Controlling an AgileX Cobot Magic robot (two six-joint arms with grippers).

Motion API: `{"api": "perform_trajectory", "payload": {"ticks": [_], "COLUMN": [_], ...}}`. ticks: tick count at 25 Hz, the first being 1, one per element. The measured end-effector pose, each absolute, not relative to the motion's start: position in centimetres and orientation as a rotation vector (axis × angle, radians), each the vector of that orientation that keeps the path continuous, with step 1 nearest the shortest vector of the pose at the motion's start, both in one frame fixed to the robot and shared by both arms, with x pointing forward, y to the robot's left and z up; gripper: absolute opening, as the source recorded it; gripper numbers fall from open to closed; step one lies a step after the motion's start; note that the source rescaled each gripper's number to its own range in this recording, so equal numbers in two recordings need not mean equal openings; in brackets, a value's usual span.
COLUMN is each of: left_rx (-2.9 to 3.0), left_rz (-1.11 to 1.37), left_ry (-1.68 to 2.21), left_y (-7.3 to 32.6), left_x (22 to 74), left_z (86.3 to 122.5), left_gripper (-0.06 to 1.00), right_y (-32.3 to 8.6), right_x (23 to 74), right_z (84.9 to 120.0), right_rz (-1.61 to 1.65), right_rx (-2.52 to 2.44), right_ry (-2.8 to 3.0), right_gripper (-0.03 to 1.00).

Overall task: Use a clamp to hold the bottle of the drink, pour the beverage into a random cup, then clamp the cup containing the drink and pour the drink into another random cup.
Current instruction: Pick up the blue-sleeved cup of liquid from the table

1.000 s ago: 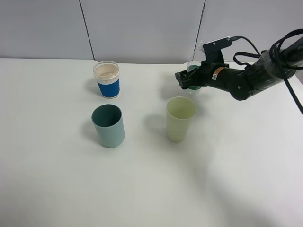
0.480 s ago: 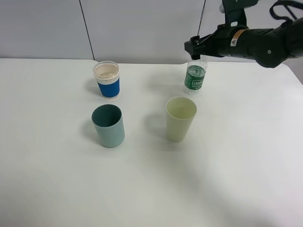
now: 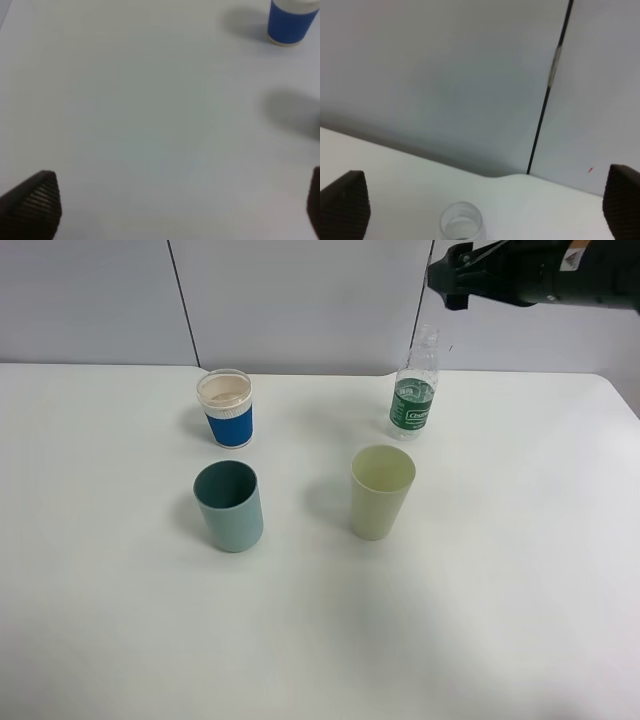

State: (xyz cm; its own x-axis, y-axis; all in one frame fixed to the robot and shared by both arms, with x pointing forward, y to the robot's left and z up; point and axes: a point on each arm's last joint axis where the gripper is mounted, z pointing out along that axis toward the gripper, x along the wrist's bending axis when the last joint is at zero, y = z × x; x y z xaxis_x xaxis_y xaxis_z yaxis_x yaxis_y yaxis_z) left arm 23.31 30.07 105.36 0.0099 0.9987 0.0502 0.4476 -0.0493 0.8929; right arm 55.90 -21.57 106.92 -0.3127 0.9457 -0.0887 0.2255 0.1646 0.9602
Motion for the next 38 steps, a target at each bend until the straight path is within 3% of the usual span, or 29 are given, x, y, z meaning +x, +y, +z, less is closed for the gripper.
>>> {"api": "perform_trajectory", "payload": {"ticks": [12, 20, 26, 38], "left_rx": [1.584, 1.584, 1.584, 1.584], "left_rz": [0.993, 0.993, 0.993, 0.993], "left_ry": [1.52, 1.52, 1.52, 1.52], "left_y": [30.1, 30.1, 30.1, 30.1], "left_x": [23.3, 23.3, 23.3, 23.3], "left_z": [105.4, 105.4, 105.4, 105.4], "left_gripper": [1.0, 1.0, 1.0, 1.0], "right_y": [-30.1, -30.9, -30.8, -31.4], "right_x": [46.7, 37.9, 31.2, 22.3], "right_z": [111.9, 114.7, 114.8, 111.4], "right_rz": [1.047, 1.051, 1.108, 0.976], "right_rx": [1.235, 1.249, 1.364, 1.485], "right_ry": [1.382, 1.238, 1.167, 1.164], "right_gripper": [0.85, 0.85, 0.85, 0.85]}}
